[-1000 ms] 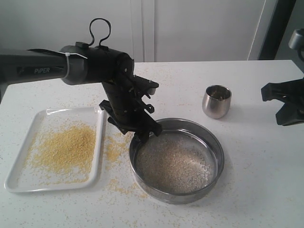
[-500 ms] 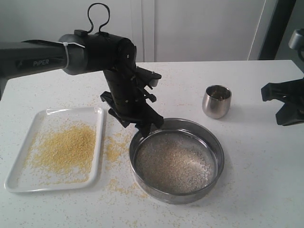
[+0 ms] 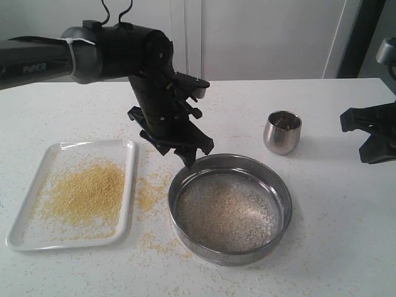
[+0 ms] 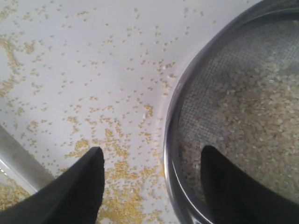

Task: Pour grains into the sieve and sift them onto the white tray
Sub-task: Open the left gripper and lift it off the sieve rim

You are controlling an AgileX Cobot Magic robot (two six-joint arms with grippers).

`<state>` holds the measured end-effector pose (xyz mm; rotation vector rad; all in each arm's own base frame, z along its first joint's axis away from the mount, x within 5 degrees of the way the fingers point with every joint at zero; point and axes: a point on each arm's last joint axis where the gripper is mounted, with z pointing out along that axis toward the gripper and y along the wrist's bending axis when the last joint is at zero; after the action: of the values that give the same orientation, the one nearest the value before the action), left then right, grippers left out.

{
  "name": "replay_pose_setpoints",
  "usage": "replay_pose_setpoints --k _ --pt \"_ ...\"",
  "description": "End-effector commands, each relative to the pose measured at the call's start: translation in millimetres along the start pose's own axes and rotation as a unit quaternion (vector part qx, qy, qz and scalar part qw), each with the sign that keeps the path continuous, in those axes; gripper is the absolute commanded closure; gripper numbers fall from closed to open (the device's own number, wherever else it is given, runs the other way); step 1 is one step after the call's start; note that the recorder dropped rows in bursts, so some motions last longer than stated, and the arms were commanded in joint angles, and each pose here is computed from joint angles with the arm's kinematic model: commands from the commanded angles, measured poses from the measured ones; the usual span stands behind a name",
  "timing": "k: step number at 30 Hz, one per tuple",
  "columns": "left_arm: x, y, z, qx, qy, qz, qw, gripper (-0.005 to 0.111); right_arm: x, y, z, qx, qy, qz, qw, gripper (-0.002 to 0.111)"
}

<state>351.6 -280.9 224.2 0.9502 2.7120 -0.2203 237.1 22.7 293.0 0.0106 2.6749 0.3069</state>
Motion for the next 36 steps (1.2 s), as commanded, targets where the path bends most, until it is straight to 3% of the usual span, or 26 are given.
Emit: replay_pose_setpoints --k 1,4,14,21,30,36 --pt "2.3 -1.9 -14.1 0.003 0.004 0.0 1.0 0.046 -0.6 -1.2 -1.8 0.002 -0.007 -0.001 1.0 0.108" --pt "1.9 -1.9 -15.1 0.003 0.001 -0.012 1.0 0.056 -0.6 -1.2 -1.8 0.002 -0.007 -0.001 1.0 0.108" --pt "3.1 0.0 -16.1 0.0 0.007 -0.024 1.0 0.106 -0.6 -1.2 -1.8 0.002 -0.007 -0.001 1.0 0.108" --pt "6.0 5.9 -20.4 -0.015 0.019 -0.022 0.999 0.107 -0.6 -1.2 -1.8 0.002 -0.007 -0.001 1.0 0.108" --pt "16.3 55.4 -33.4 -0.036 0.047 -0.089 0.994 0.107 -0.6 -1.2 -1.8 0.002 -0.007 -0.001 1.0 0.108" --pt "36.2 113.1 -43.4 -0.048 0.088 -0.171 0.98 0.107 -0.6 -1.2 -1.8 0.002 -0.007 -0.001 1.0 0.108"
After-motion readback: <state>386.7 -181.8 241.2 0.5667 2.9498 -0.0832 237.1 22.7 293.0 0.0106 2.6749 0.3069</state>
